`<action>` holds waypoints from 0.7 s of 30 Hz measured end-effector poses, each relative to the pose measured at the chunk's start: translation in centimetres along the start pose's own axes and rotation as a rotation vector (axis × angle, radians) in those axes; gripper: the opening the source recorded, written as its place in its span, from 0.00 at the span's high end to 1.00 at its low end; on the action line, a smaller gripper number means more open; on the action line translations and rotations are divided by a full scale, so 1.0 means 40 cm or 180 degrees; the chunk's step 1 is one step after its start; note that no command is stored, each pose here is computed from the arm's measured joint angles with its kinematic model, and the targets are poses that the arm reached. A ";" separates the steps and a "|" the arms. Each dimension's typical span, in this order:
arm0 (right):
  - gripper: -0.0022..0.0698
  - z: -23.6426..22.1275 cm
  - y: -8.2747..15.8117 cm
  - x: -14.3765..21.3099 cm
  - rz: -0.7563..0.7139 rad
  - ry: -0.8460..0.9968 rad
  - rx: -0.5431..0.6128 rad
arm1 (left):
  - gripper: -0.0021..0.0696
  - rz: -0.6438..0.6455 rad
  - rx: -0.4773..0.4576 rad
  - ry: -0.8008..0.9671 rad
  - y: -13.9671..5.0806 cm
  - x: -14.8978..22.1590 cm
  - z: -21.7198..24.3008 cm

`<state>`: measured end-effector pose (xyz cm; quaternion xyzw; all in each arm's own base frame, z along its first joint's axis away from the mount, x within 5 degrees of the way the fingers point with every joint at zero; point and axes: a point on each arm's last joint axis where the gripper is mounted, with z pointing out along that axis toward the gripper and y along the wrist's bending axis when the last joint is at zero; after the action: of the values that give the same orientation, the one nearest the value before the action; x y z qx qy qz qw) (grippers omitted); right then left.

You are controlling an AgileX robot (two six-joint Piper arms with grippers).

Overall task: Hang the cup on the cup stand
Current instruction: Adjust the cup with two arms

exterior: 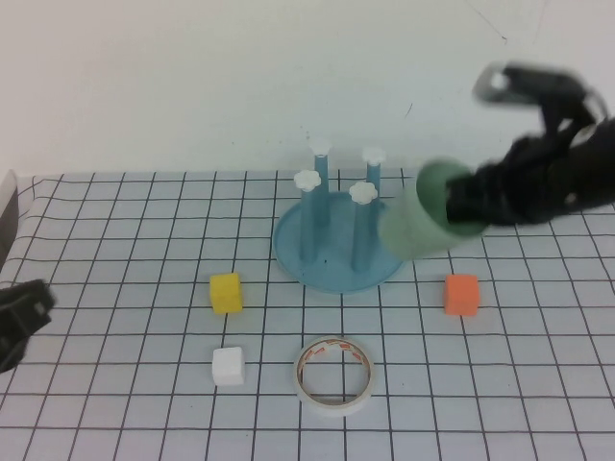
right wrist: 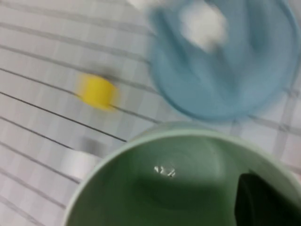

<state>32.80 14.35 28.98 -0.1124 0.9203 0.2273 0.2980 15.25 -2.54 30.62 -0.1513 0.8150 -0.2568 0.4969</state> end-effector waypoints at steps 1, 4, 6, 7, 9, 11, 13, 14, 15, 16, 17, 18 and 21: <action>0.93 -0.035 0.018 -0.009 -0.0043 -0.0131 -0.0099 | 0.97 -0.0102 0.0127 0.0024 -0.009 0.002 0.000; 0.93 -0.118 0.070 -0.027 -0.0164 -0.0502 -0.0506 | 0.97 -0.0297 0.0623 0.0024 -0.044 0.000 -0.004; 0.93 -0.159 0.102 -0.037 -0.0198 -0.0744 -0.0818 | 0.97 -0.0348 0.1050 -0.0072 -0.073 -0.009 -0.012; 0.93 -0.170 0.112 -0.039 -0.0194 -0.0835 -0.0951 | 0.97 -0.0288 0.1204 -0.0120 -0.084 -0.012 -0.016; 0.93 -0.182 0.130 -0.039 -0.0121 -0.1050 -0.1291 | 0.97 -0.0243 0.1359 -0.0205 -0.097 -0.023 -0.023; 0.93 -0.180 0.138 -0.032 -0.0008 -0.1234 -0.1581 | 0.97 -0.0314 0.1433 -0.0256 -0.105 -0.032 -0.028; 0.93 -0.169 0.139 -0.019 0.0020 -0.1337 -0.1730 | 0.97 -0.0416 0.1469 -0.0235 -0.107 -0.032 -0.029; 0.93 -0.162 0.140 -0.011 0.0024 -0.1346 -0.1756 | 0.97 -0.0480 0.1502 -0.0206 -0.109 -0.031 -0.030; 0.93 -0.155 0.145 -0.004 0.0026 -0.1332 -0.1784 | 0.97 -0.0514 0.1527 -0.0179 -0.111 -0.030 -0.031; 0.93 -0.149 0.149 0.001 0.0026 -0.1318 -0.1801 | 0.97 -0.0557 0.1564 -0.0138 -0.113 -0.028 -0.031; 0.93 -0.141 0.159 0.008 -0.0002 -0.1286 -0.1829 | 0.97 -0.0578 0.1601 -0.0102 -0.115 -0.026 -0.032; 0.93 -0.134 0.170 0.013 -0.0005 -0.1251 -0.1871 | 0.97 -0.0573 0.1624 -0.0082 -0.117 -0.025 -0.032; 0.93 -0.118 0.203 0.031 -0.0088 -0.1149 -0.1967 | 0.97 -0.0335 0.1620 -0.0117 -0.116 -0.024 -0.027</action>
<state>26.68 19.03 34.47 -0.1678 0.7390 0.5070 0.4108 14.68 -5.58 34.39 -0.0682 0.7060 -0.4763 0.5197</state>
